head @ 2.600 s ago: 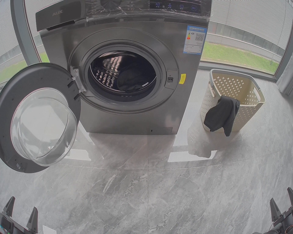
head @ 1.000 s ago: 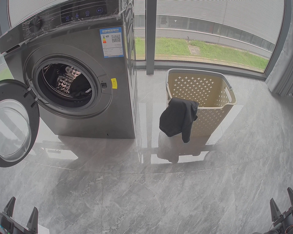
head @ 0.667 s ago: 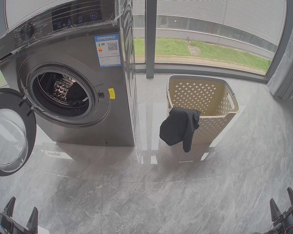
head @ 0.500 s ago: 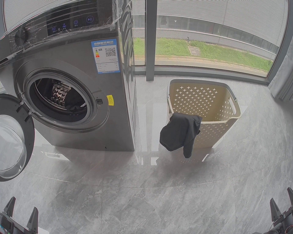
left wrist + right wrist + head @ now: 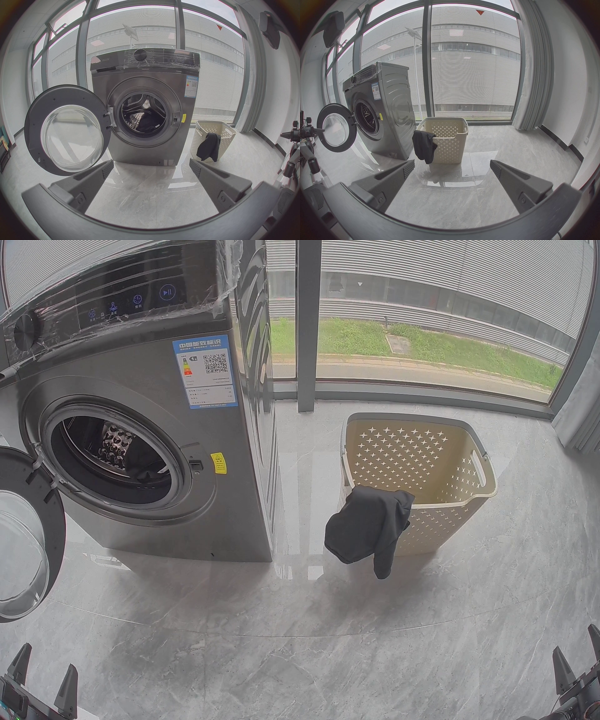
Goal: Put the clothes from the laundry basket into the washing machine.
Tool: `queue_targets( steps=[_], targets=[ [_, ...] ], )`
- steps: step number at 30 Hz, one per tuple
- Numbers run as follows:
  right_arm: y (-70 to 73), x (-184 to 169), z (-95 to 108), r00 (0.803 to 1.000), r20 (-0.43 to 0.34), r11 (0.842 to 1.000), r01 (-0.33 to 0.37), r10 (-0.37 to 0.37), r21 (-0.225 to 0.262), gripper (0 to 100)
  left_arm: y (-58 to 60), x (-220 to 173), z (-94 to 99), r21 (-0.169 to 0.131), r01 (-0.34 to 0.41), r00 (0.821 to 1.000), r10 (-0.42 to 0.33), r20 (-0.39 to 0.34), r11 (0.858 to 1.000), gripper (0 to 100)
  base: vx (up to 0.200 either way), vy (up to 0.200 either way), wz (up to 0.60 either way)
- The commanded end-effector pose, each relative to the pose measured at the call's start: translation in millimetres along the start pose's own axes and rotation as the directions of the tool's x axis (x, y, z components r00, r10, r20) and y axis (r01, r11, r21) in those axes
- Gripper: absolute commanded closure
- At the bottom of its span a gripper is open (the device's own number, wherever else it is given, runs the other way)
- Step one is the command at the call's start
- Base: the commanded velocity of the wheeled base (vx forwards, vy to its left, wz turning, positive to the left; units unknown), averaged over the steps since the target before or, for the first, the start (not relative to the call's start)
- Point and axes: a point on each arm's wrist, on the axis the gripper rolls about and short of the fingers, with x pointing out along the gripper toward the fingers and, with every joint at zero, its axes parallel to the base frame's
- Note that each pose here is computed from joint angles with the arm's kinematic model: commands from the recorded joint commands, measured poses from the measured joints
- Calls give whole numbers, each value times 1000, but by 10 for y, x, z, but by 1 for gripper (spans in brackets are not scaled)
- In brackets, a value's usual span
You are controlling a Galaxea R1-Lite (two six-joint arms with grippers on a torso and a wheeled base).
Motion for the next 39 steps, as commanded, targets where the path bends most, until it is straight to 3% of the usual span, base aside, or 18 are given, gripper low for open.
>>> queue_targets(
  steps=[1,13,18,19,20,22,25,26,28,29,31,33,34,35,37,39],
  targets=[
    [0,3,-29,1000,-4,1000,-2,2,-1,0,1,1,-43,0,0,1000,0,-2,1000,0,0,-200,0],
    [2,3,-31,1000,-5,1000,-10,10,-4,0,1,1,-43,6,0,1000,0,-2,1000,0,0,-50,0],
    [2,2,-26,1000,1,1000,-10,10,1,0,1,1,-43,8,-1,1000,1,-2,1000,0,200,0,0],
    [2,-11,22,1000,27,1000,-11,11,-1,0,1,1,-43,8,-1,1000,1,-2,1000,0,200,0,0],
    [3,-51,164,994,105,1000,-14,14,2,0,1,1,-43,8,-1,1000,1,-2,1000,0,200,0,0],
    [3,-129,446,981,190,1000,-31,30,0,0,1,1,-43,8,0,1000,0,-2,1000,0,200,0,0],
    [8,-42,576,990,122,998,-67,66,4,0,1,1,-43,9,-1,1000,1,-2,1000,0,200,0,0],
    [16,137,580,993,-14,993,-116,117,17,0,1,1,-43,9,-1,1000,1,-2,1000,0,200,0,0],
    [21,227,559,987,-84,990,-137,138,26,0,1,1,-43,8,-1,1000,1,-2,1000,0,200,0,0],
    [33,417,538,961,-213,984,-170,176,46,0,1,1,-43,6,-1,1000,1,-2,1000,0,200,0,0],
    [61,690,549,914,-336,974,-218,226,60,0,1,1,-43,8,-1,1000,1,-2,1000,0,200,0,0],
    [117,912,574,880,-378,957,-282,287,70,0,2,2,-47,8,-1,1000,1,-3,1000,0,0,0,0],
    [179,1058,575,858,-396,943,-324,328,80,0,1,1,-43,6,-1,1000,1,-2,1000,0,0,0,0],
    [290,1239,552,823,-417,920,-379,386,104,0,2,2,-47,6,-1,1000,1,-3,1000,0,0,0,0],
    [347,1304,535,806,-427,909,-400,411,120,0,1,1,-43,6,-1,1000,1,-2,1000,0,0,0,0],
    [550,1482,463,753,-460,880,-442,471,177,0,1,1,-43,6,-1,1000,1,-2,1000,0,0,0,0]
  ],
)
